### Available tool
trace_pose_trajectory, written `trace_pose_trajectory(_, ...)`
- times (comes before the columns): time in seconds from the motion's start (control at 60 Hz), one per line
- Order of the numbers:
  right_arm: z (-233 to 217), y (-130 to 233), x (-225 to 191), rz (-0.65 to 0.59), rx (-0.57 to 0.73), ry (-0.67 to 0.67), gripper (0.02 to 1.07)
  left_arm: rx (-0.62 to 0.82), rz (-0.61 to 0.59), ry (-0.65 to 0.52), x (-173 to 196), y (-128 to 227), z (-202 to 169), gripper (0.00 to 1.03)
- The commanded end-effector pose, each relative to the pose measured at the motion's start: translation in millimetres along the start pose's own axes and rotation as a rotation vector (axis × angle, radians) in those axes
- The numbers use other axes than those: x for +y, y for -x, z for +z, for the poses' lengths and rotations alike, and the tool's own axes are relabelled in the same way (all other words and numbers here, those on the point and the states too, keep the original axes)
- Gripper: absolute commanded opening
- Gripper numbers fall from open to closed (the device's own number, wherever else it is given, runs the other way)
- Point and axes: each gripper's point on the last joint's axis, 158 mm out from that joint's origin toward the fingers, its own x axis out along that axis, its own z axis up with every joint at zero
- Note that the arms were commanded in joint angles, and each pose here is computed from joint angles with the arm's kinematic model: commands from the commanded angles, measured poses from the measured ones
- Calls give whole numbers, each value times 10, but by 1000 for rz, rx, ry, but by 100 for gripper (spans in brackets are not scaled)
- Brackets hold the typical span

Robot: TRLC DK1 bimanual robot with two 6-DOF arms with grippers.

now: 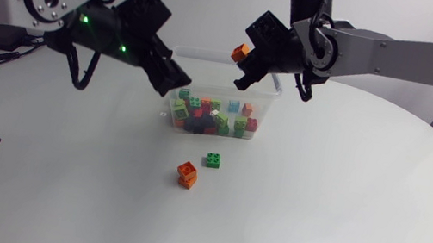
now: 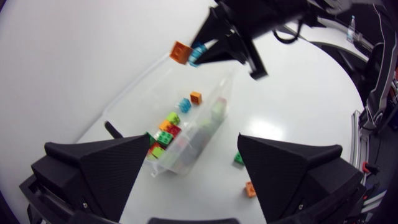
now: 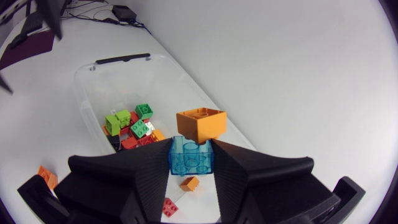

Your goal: Place the duplo bricks in the container

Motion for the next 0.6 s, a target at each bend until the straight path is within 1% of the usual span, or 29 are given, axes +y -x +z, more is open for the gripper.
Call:
trace_pose_trajectory(0.0,-82,-179,13,20,30,-73,34,53,-41,-36,-217,-14,-241,98)
trace_pose_trajectory(0.033,-109,-231,25,27,41,-87,45,75,-51,-40,-286,-34,-319,98)
trace_pose_trajectory(0.067,-109,-247,24,26,41,-96,58,92,-59,-38,-326,-51,-384,98)
trace_pose_trajectory(0.1,-100,-248,18,28,44,-107,80,118,-77,-36,-396,-70,-469,98)
trace_pose_trajectory(0.133,-91,-244,12,28,44,-113,91,132,-84,-38,-439,-85,-516,98)
trace_pose_trajectory(0.167,-74,-226,-1,25,42,-120,96,158,-83,-44,-480,-117,-582,98)
trace_pose_trajectory(0.233,-5,-137,-74,11,30,-135,100,214,-93,-52,-579,-178,-709,98)
trace_pose_trajectory(0.3,24,-30,-180,-8,21,-154,100,246,-109,-55,-661,-199,-771,98)
trace_pose_trajectory(0.417,54,214,-355,-43,2,-180,100,343,-145,-46,-836,-248,-917,98)
trace_pose_trajectory(0.517,9,412,-425,-47,0,-203,100,437,-170,-29,-941,-297,-1063,98)
trace_pose_trajectory(0.583,-32,564,-414,-38,-1,-220,100,503,-191,12,-1006,-350,-1152,98)
